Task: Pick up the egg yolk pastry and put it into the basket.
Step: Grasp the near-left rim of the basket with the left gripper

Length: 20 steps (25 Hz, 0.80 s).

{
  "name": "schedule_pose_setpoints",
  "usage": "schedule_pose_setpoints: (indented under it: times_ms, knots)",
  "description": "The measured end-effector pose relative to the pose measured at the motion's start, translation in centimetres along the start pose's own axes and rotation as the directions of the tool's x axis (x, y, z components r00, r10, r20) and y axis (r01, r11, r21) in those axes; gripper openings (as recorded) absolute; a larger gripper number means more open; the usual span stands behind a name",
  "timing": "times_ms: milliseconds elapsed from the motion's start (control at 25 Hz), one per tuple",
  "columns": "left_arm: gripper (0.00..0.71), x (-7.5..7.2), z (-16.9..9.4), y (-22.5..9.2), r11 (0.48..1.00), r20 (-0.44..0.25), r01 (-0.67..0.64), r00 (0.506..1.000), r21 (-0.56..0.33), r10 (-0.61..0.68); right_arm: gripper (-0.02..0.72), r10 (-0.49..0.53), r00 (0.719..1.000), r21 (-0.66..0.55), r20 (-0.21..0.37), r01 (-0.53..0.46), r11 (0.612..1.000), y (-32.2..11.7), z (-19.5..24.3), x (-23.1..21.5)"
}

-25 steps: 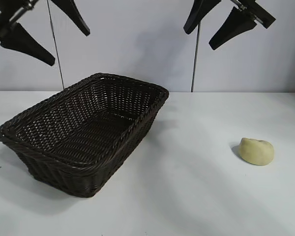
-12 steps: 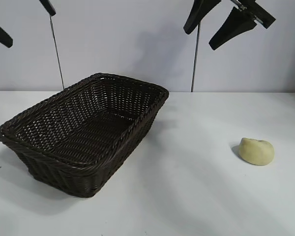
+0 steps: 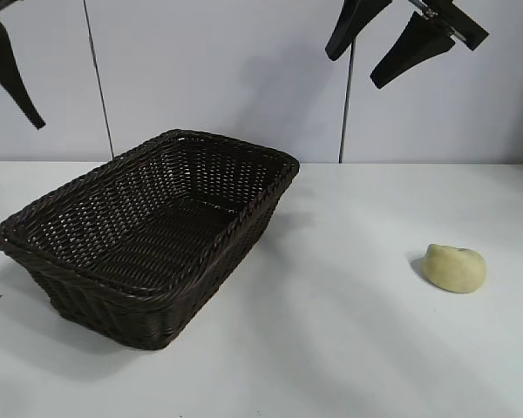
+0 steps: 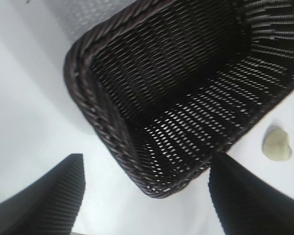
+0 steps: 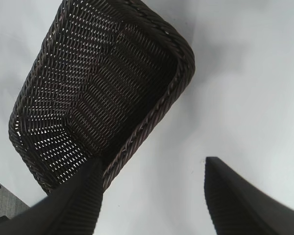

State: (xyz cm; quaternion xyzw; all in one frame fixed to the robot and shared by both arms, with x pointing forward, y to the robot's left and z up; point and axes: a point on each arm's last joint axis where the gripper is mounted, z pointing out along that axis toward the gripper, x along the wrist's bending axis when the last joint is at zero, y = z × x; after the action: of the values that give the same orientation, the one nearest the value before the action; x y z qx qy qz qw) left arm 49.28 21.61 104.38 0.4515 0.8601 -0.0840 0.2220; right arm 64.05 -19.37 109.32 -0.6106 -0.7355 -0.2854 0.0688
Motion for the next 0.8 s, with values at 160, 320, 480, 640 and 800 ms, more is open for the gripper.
schedule_pose_setpoints:
  times_ms: [160, 320, 480, 640, 800]
  knots:
    - [0.517, 0.1, 1.4, -1.4, 1.000, 0.001, 0.031, 1.000, 0.003, -0.031, 0.444, 0.000, 1.000, 0.000, 0.000, 0.000, 1.000, 0.0, 0.0, 0.0]
    - [0.517, -0.1, 2.6, -2.9, 0.999, 0.009, 0.037, 0.999, -0.009, -0.037, 0.444, 0.000, 1.000, 0.000, 0.000, 0.000, 1.000, 0.0, 0.0, 0.0]
    - [0.517, -0.1, 3.5, -3.7, 0.991, 0.024, 0.124, 0.992, -0.045, -0.123, 0.444, 0.000, 1.000, 0.000, 0.000, 0.000, 1.000, 0.0, 0.0, 0.0]
    - [0.517, 0.3, 4.0, -3.9, 0.975, 0.022, 0.205, 0.979, -0.081, -0.204, 0.444, 0.000, 1.000, 0.000, 0.000, 0.000, 1.000, 0.0, 0.0, 0.0]
    - [0.514, 0.7, 4.1, -3.6, 0.967, 0.010, 0.225, 0.974, -0.120, -0.226, 0.444, 0.000, 1.000, 0.000, 0.000, 0.000, 1.000, 0.0, 0.0, 0.0]
